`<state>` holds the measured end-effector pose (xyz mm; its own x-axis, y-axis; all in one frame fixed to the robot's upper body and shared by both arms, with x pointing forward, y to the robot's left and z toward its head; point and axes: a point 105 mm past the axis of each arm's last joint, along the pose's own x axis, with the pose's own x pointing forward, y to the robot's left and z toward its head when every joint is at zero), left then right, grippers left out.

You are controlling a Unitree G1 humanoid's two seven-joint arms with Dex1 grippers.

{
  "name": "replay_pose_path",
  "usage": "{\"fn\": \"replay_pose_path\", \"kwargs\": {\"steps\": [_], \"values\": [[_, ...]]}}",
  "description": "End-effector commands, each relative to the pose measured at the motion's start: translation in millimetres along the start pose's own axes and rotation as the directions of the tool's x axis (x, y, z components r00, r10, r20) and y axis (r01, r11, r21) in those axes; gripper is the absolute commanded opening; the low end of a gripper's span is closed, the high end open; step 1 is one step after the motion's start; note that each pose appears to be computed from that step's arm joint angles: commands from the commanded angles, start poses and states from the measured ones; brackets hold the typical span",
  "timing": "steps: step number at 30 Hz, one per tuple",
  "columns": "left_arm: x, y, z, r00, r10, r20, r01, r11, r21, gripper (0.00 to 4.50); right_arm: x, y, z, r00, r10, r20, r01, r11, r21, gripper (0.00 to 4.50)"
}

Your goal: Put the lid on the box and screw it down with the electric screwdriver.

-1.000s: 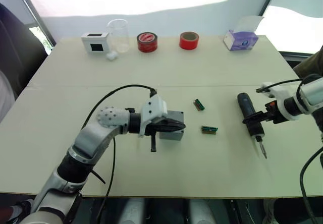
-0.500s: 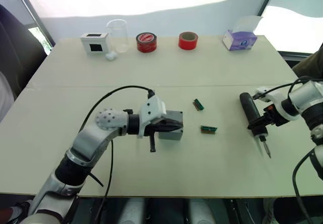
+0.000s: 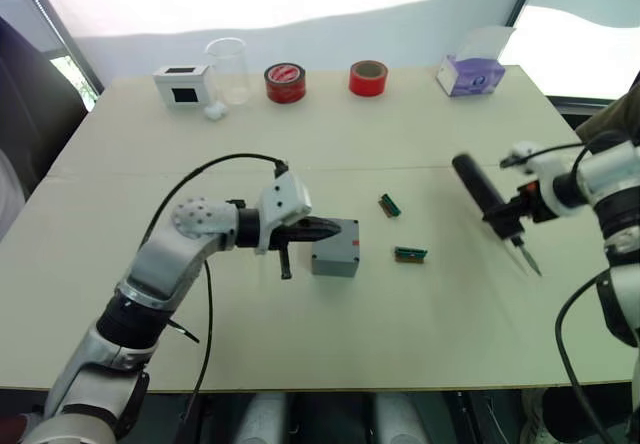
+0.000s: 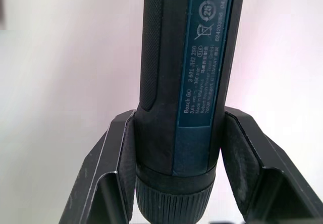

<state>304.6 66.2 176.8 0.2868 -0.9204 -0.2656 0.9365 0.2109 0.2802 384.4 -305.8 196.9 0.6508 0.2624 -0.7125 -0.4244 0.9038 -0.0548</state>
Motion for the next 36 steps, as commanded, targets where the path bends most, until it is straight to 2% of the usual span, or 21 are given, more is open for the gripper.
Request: {"fn": "replay_pose_path", "kwargs": {"steps": [1,2,3,4,8,10,12,16,27,31,36], "values": [[-19.7,16.2,7.4,0.999,0.041,-0.009,-0.041,0.999,0.024,0.00,-51.0,50.6,102.9,0.750,0.184,0.636,-0.113,0.982,-0.151,1.82],[-24.0,18.9,5.5,0.999,0.044,-0.028,-0.043,0.999,0.016,0.00,-70.4,71.8,114.2,0.604,0.227,0.764,-0.166,0.973,-0.158,1.82],[-26.9,19.9,3.9,0.998,0.041,-0.041,-0.040,0.999,0.010,0.00,-82.7,85.5,113.9,0.506,0.231,0.831,-0.193,0.969,-0.152,1.82],[-28.1,19.3,2.7,0.998,0.032,-0.048,-0.032,0.999,0.003,0.00,-86.3,97.3,110.2,0.455,0.227,0.861,-0.213,0.967,-0.142,1.82],[-25.9,15.4,0.7,0.999,-0.003,-0.053,0.002,1.000,-0.021,0.00,-85.4,136.9,100.4,0.322,0.220,0.921,-0.339,0.935,-0.104,1.82],[-19.8,22.7,2.3,0.999,0.030,-0.021,-0.031,0.999,-0.040,0.00,-74.0,164.5,92.7,0.316,0.265,0.911,-0.358,0.922,-0.144,1.82],[-14.4,19.1,2.0,1.000,0.005,-0.013,-0.005,0.999,-0.047,0.00,-63.4,185.0,85.7,0.327,0.293,0.898,-0.367,0.915,-0.164,1.82],[-5.2,14.3,3.4,1.000,-0.024,-0.010,0.023,0.999,-0.038,0.00,-49.1,204.2,71.5,0.375,0.333,0.865,-0.346,0.916,-0.202,1.82],[25.3,10.0,-25.9,0.993,-0.040,-0.108,0.042,0.999,0.022,0.00,-26.0,213.4,65.5,0.417,0.316,0.852,-0.285,0.936,-0.207,1.82],[26.2,8.8,-30.8,0.994,-0.039,-0.105,0.040,0.999,0.007,0.00,-15.3,210.7,58.0,0.453,0.300,0.839,-0.240,0.948,-0.210,1.82],[24.1,6.3,-29.9,0.994,-0.050,-0.099,0.051,0.999,0.000,0.00,-10.7,207.0,55.8,0.454,0.276,0.847,-0.226,0.955,-0.190,1.82]]}}
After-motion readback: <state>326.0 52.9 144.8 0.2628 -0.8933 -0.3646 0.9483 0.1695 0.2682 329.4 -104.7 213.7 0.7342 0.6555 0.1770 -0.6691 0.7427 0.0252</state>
